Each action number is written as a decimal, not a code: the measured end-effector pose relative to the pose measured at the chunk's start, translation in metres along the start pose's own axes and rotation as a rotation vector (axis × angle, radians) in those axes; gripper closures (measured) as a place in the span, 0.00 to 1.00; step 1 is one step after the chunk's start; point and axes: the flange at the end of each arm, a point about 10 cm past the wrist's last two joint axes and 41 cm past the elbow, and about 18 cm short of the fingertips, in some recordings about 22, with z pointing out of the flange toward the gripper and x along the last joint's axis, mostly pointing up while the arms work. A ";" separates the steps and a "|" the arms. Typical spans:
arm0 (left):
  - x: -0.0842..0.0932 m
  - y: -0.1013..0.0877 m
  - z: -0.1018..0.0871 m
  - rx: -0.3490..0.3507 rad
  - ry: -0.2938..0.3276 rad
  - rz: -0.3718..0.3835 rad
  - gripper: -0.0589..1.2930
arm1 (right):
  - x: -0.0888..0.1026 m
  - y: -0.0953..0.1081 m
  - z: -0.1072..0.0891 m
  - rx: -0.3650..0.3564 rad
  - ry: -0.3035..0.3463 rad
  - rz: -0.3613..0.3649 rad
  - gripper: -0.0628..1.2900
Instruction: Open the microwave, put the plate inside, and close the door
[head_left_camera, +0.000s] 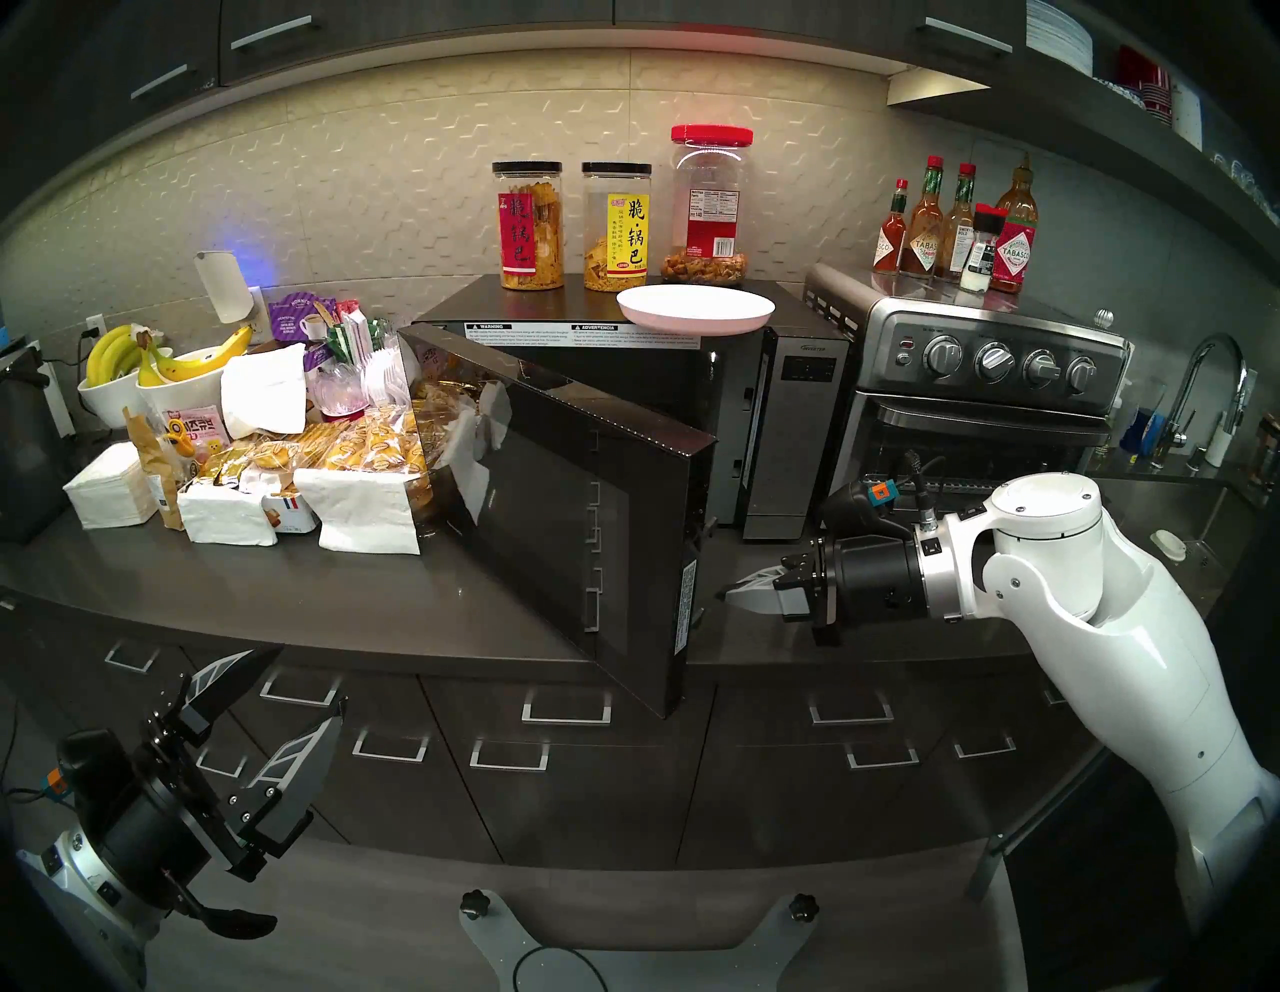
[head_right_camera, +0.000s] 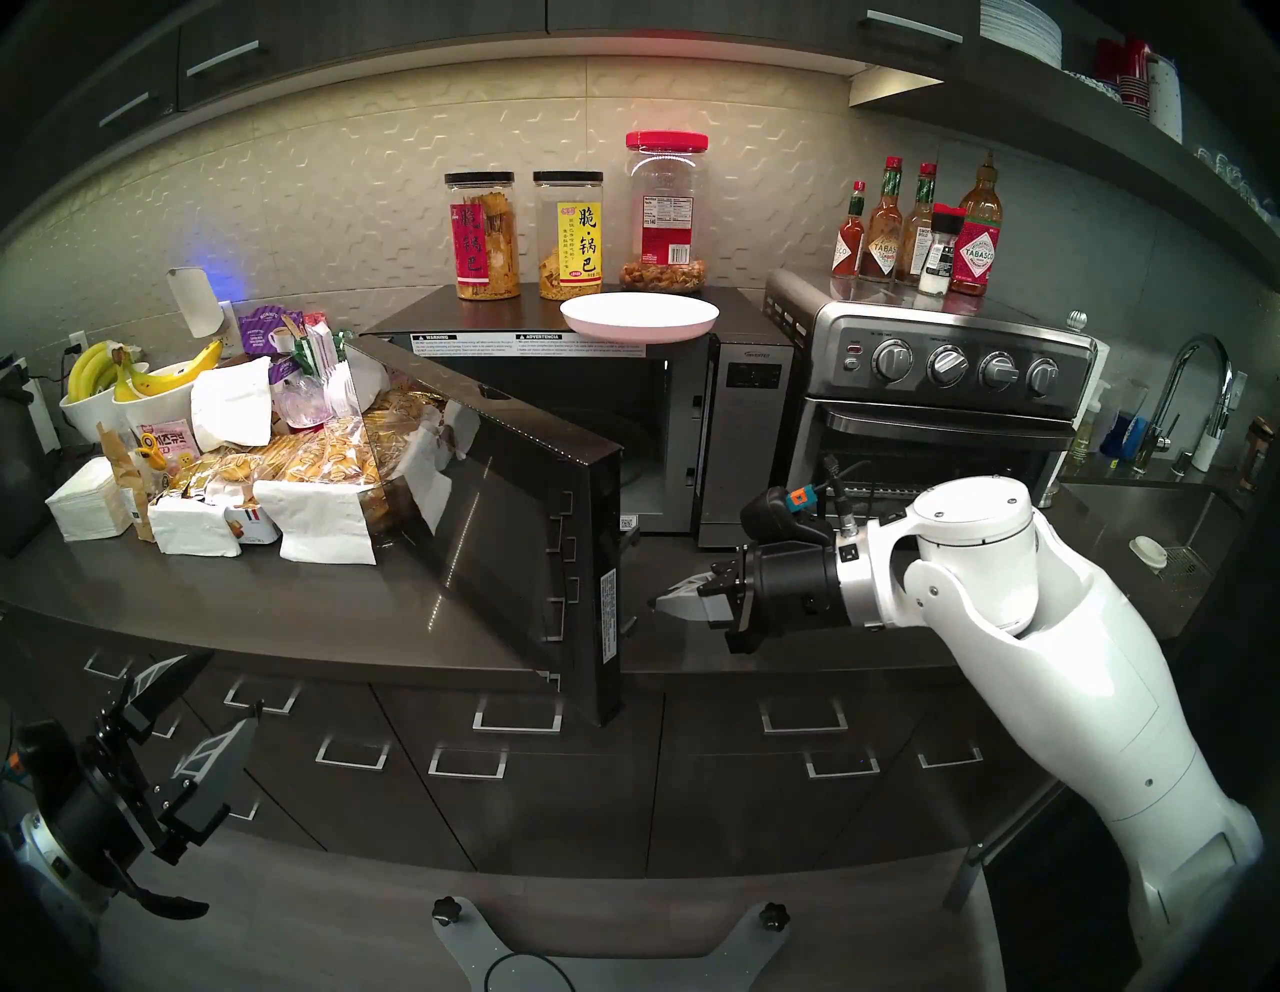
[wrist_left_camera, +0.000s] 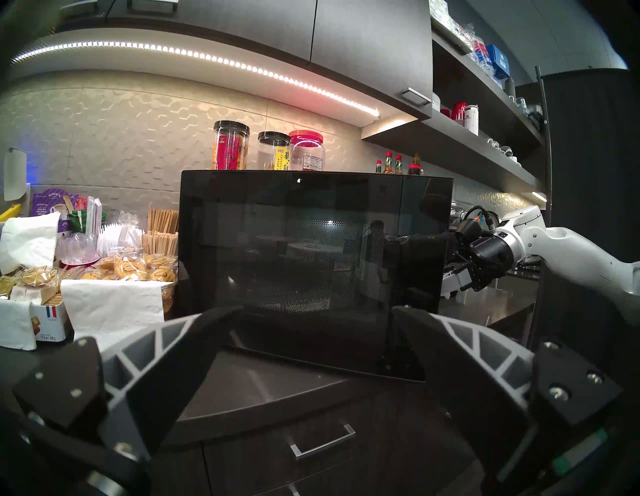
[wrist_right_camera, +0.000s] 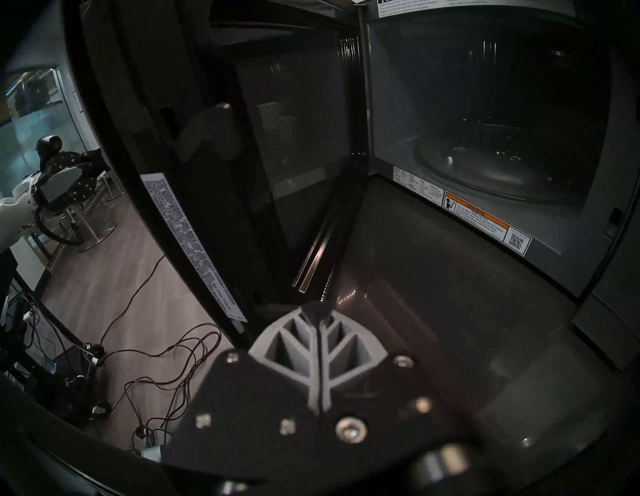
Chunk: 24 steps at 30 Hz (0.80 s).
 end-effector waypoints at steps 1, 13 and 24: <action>0.000 0.000 0.000 0.000 0.000 0.000 0.02 | 0.001 -0.001 0.001 0.002 0.000 0.000 0.97; 0.000 0.000 -0.001 0.000 -0.004 -0.005 0.02 | 0.008 -0.026 0.019 0.084 -0.025 -0.013 0.97; 0.000 0.000 -0.001 0.000 -0.005 -0.007 0.02 | 0.012 -0.047 0.023 0.143 -0.041 -0.036 0.97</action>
